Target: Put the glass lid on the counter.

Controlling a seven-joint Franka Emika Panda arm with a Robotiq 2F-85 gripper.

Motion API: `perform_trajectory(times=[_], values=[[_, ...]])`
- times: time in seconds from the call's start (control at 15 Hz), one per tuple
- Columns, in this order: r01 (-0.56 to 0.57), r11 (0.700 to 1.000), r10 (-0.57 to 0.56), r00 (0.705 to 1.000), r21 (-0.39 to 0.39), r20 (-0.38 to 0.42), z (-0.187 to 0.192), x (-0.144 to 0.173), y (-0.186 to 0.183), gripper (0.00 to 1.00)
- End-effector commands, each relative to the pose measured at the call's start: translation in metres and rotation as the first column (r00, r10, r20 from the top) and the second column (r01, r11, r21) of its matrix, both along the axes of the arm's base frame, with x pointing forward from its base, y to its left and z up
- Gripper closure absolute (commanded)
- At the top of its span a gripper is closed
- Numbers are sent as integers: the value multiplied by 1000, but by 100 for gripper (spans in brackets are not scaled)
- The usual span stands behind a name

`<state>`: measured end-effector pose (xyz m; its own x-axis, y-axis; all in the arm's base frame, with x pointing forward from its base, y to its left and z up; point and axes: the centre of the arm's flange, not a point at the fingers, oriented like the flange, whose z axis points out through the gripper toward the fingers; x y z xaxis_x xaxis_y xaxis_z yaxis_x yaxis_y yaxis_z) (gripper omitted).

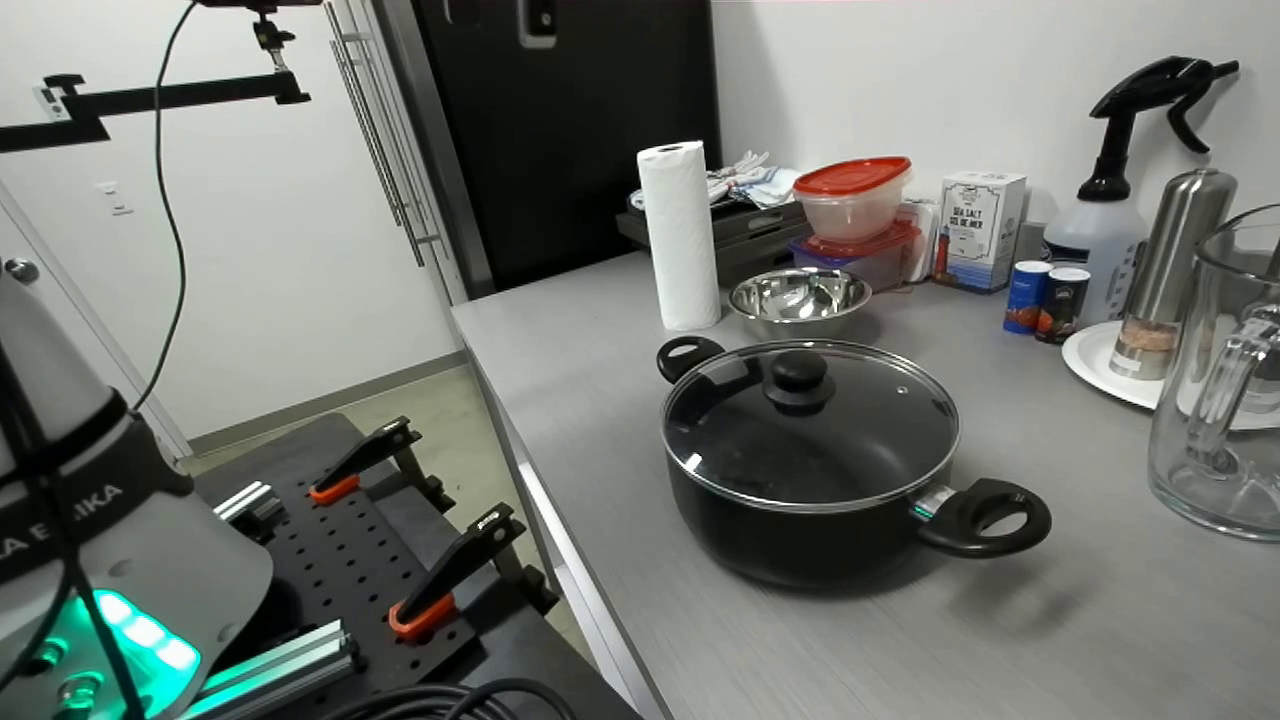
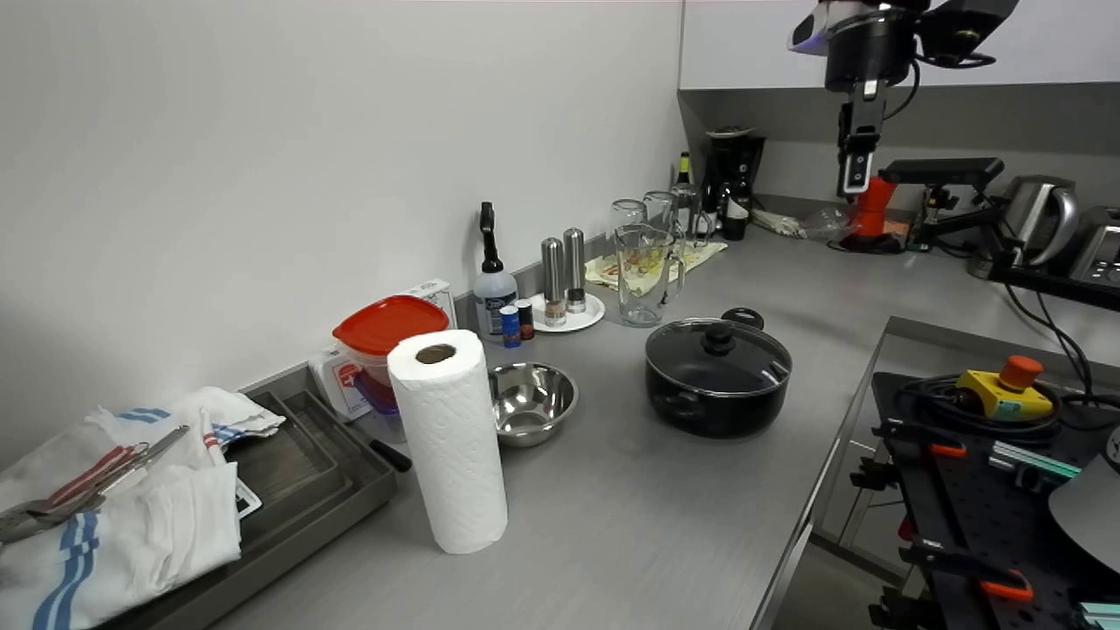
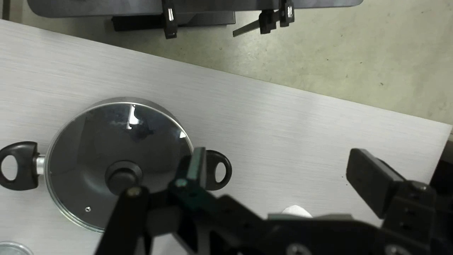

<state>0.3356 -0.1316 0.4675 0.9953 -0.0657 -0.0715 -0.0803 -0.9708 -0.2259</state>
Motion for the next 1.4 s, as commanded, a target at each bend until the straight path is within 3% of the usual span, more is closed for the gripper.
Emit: perform_trajectory(times=[0.0, 0.73, 1.33], values=[[19, 1000, -18, 999, -22, 27, -23, 33, -21, 0], [105, 990, -100, 993, -93, 60, -101, 93, -65, 0], [183, 979, -178, 982, -89, 69, -145, 113, -97, 0]])
